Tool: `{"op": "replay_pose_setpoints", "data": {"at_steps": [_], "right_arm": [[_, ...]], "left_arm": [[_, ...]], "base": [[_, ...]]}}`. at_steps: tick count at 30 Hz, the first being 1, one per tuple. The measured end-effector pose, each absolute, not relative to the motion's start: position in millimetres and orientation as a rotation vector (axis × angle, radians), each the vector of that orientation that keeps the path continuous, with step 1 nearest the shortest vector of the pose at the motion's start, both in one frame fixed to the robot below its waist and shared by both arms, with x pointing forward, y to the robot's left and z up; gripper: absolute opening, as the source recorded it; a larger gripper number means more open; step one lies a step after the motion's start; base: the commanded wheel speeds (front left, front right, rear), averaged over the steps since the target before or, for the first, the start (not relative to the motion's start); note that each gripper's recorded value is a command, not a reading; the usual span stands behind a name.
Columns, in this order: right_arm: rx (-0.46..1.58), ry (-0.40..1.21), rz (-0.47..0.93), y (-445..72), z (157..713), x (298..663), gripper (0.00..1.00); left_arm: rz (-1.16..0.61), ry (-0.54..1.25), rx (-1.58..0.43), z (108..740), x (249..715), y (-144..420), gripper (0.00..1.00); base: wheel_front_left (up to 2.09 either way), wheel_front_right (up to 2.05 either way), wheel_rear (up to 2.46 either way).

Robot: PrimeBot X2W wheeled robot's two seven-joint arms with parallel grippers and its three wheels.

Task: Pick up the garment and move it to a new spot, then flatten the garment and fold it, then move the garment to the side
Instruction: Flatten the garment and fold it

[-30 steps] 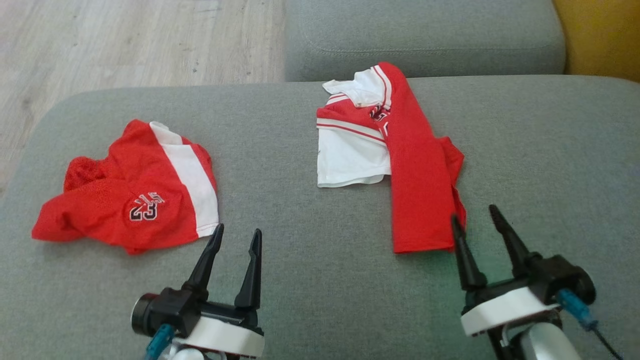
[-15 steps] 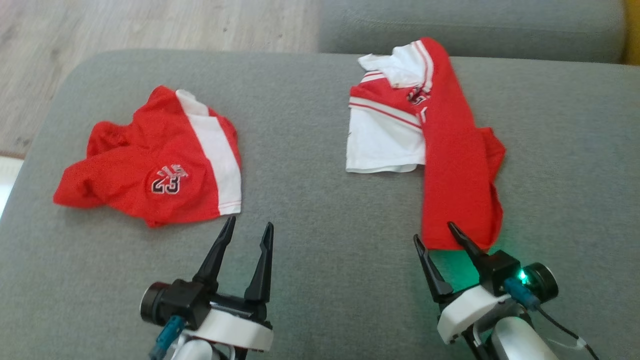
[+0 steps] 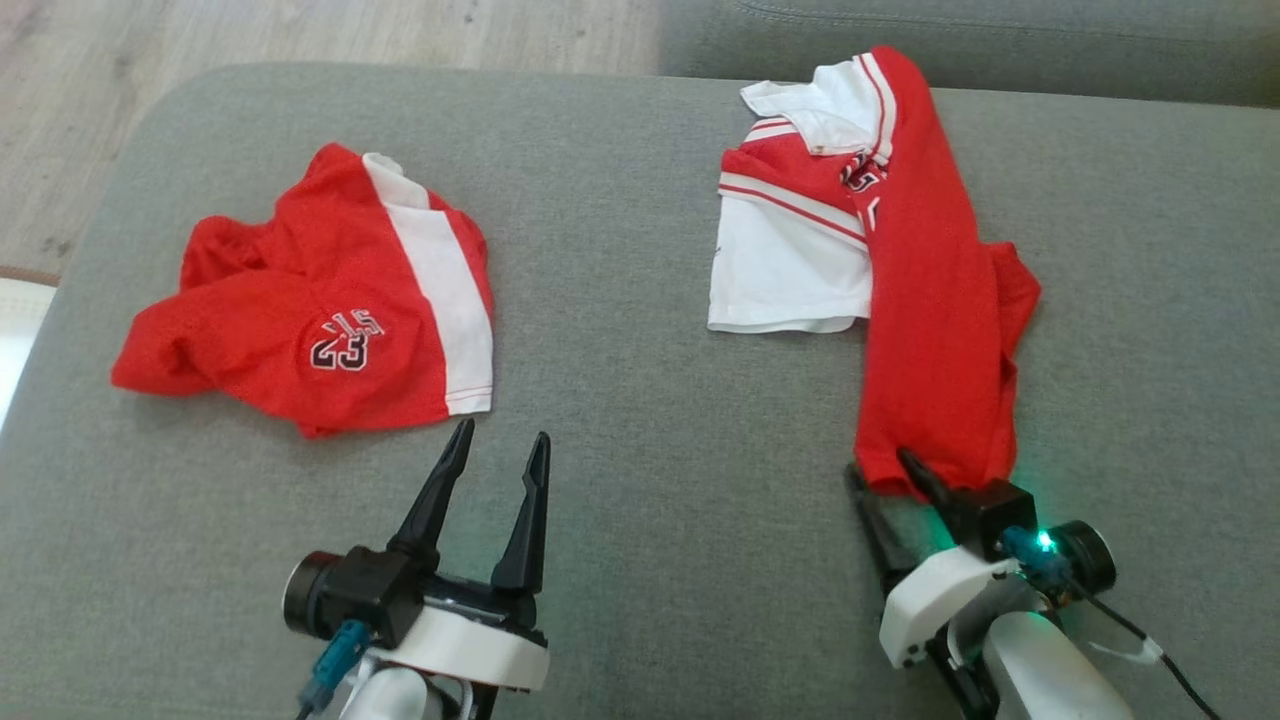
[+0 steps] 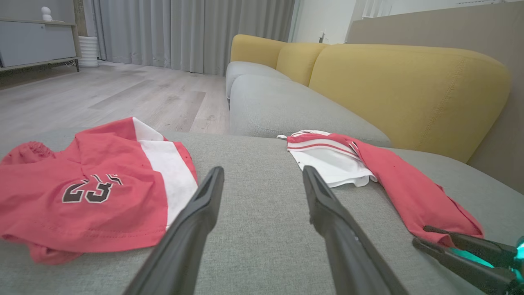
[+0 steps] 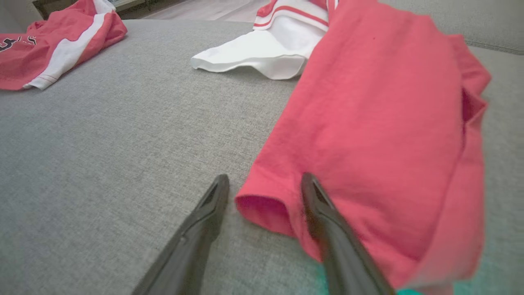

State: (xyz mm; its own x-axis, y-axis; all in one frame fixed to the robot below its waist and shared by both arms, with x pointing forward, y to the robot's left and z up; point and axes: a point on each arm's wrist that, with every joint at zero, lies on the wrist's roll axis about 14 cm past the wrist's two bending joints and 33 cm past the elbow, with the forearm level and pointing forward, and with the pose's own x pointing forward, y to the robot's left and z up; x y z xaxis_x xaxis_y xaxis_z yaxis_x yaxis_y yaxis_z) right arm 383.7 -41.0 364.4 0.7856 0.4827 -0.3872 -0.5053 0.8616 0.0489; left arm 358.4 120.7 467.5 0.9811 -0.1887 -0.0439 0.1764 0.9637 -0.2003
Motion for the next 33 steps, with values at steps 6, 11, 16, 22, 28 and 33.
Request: {"op": "replay_pose_setpoints", "data": {"at_steps": [6,11,16,22,28,33], "right_arm": [[-0.062,0.363,0.514,-49,378,389,0.0],[-0.062,0.216,0.454,-72,422,412,0.0],[-0.157,-0.01,0.387,-123,497,453,0.0],[-0.255,-0.223,0.324,-161,607,511,0.0],[-0.338,-0.279,0.292,-176,652,549,0.0],[-0.39,-0.225,0.238,-193,652,589,0.0]], "left_arm": [[-0.21,0.049,-0.197,472,361,114,1.0],[-0.237,0.033,-0.195,478,361,106,1.0],[-0.261,0.033,-0.197,478,359,98,1.0],[-0.259,0.065,-0.195,468,361,100,1.0],[-0.238,0.07,-0.187,466,369,108,1.0],[-0.195,0.061,-0.187,469,375,122,1.0]], "base": [[0.0,0.0,0.0],[0.0,0.0,0.0],[0.0,0.0,0.0],[0.0,0.0,0.0],[0.0,0.0,0.0],[0.0,0.0,0.0]]}}
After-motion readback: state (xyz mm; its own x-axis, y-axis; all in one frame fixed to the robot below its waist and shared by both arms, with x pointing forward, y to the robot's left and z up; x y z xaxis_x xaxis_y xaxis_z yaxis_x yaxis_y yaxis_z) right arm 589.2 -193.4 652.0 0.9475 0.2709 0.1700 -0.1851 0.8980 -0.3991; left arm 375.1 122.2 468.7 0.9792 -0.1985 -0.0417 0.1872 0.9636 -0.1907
